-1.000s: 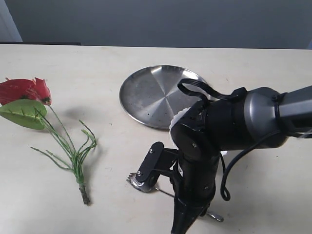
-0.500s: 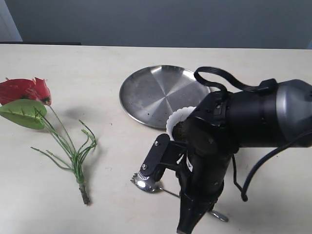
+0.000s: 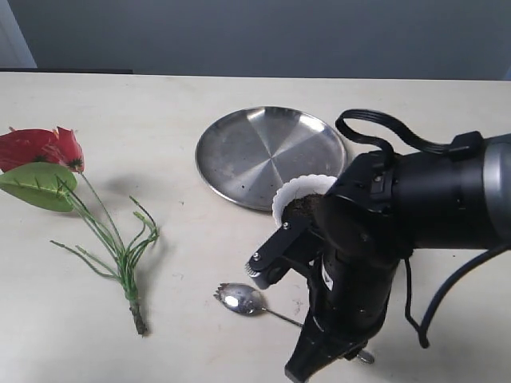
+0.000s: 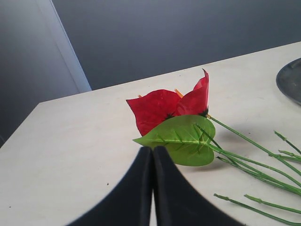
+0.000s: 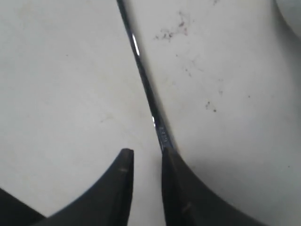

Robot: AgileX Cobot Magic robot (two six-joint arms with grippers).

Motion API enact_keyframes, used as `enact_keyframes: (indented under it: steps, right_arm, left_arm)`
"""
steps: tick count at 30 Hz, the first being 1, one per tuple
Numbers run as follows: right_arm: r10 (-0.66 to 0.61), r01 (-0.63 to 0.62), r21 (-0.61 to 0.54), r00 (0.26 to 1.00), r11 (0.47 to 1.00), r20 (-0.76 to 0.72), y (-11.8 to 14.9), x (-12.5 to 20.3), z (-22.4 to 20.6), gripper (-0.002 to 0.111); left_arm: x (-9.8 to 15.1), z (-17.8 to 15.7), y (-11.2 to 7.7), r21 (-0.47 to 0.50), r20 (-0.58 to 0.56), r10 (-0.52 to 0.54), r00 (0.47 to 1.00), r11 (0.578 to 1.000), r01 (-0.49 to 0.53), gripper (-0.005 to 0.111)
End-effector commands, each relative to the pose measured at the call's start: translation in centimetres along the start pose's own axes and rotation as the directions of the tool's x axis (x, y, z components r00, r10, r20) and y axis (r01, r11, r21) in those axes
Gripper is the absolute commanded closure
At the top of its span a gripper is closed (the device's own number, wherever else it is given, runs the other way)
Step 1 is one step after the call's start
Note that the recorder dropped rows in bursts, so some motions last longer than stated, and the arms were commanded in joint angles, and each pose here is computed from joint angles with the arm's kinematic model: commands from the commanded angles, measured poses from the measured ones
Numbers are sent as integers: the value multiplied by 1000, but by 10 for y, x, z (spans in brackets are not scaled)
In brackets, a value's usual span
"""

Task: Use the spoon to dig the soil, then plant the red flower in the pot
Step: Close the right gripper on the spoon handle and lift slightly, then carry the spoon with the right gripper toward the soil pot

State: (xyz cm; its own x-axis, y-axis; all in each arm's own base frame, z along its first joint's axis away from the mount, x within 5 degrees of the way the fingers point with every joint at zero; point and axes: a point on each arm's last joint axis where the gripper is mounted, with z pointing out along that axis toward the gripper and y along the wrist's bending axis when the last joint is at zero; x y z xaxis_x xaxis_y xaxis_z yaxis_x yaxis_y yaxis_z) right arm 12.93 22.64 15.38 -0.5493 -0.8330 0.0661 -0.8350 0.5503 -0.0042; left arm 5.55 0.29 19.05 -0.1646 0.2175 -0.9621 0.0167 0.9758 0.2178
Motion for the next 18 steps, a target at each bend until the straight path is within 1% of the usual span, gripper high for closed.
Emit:
enact_keyframes:
  steps: [1, 6, 12, 18]
  right_arm:
    - [35, -35, -9, 999, 999, -4, -1, 16, 7, 86]
    - [77, -77, -8, 996, 997, 54, -3, 31, 18, 86]
    - [76, -74, -21, 986, 997, 150, -2, 23, 17, 86]
    - [72, -68, -27, 977, 997, 202, -2, 18, 16, 86]
  left_arm:
    - [-1, 0, 0, 0, 14, -6, 1000, 1000, 6, 106]
    - [-1, 0, 0, 0, 14, -6, 1000, 1000, 6, 106]
    - [-1, 0, 0, 0, 14, -6, 1000, 1000, 6, 106]
    - [-1, 0, 0, 0, 14, -6, 1000, 1000, 6, 106]
